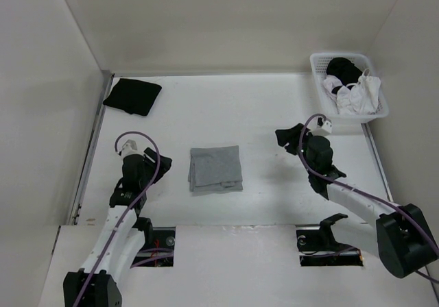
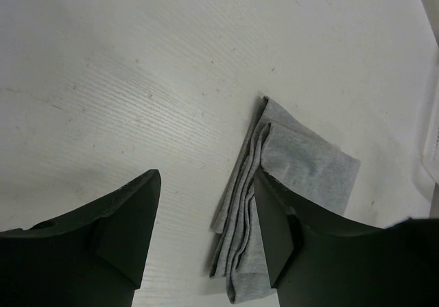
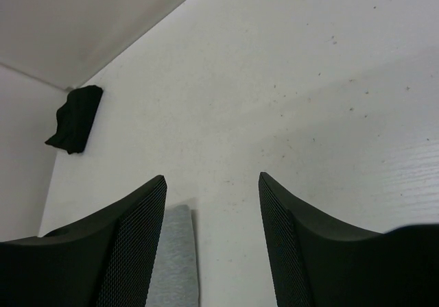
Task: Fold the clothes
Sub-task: Fold the tank top
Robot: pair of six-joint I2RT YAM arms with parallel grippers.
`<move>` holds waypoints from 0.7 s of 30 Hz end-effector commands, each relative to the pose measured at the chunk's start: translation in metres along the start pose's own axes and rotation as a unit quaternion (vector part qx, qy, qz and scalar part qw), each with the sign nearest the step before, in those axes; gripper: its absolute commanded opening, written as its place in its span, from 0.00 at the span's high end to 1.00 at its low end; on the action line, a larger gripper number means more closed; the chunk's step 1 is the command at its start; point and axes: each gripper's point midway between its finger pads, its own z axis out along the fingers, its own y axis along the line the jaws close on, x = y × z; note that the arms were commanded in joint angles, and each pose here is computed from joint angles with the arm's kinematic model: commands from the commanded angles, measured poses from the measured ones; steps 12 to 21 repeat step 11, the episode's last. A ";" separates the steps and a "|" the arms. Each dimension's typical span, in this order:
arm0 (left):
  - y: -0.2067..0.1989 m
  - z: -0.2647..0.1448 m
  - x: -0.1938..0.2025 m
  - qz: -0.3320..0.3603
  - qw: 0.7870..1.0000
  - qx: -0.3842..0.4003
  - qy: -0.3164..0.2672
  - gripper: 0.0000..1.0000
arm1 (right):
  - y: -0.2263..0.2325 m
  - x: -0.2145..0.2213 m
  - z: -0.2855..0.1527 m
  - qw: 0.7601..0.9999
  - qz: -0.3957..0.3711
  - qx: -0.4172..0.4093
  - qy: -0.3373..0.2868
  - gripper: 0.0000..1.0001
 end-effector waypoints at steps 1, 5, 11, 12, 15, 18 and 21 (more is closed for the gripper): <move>-0.022 -0.003 -0.015 0.013 0.999 0.028 -0.018 0.45 | 0.013 -0.016 0.005 0.999 0.010 -0.021 -0.029 0.40; -0.025 -0.003 -0.014 0.023 0.999 0.026 -0.019 0.45 | 0.012 -0.012 0.011 1.000 0.005 -0.016 -0.021 0.40; -0.022 0.002 -0.007 0.039 0.999 0.016 -0.007 0.44 | 0.009 -0.008 0.014 1.000 0.003 -0.012 -0.015 0.40; -0.022 0.002 -0.007 0.039 0.999 0.016 -0.007 0.44 | 0.009 -0.008 0.014 1.000 0.003 -0.012 -0.015 0.40; -0.022 0.002 -0.007 0.039 0.999 0.016 -0.007 0.44 | 0.009 -0.008 0.014 1.000 0.003 -0.012 -0.015 0.40; -0.022 0.002 -0.007 0.039 0.999 0.016 -0.007 0.44 | 0.009 -0.008 0.014 1.000 0.003 -0.012 -0.015 0.40; -0.022 0.002 -0.007 0.039 0.999 0.016 -0.007 0.44 | 0.009 -0.008 0.014 1.000 0.003 -0.012 -0.015 0.40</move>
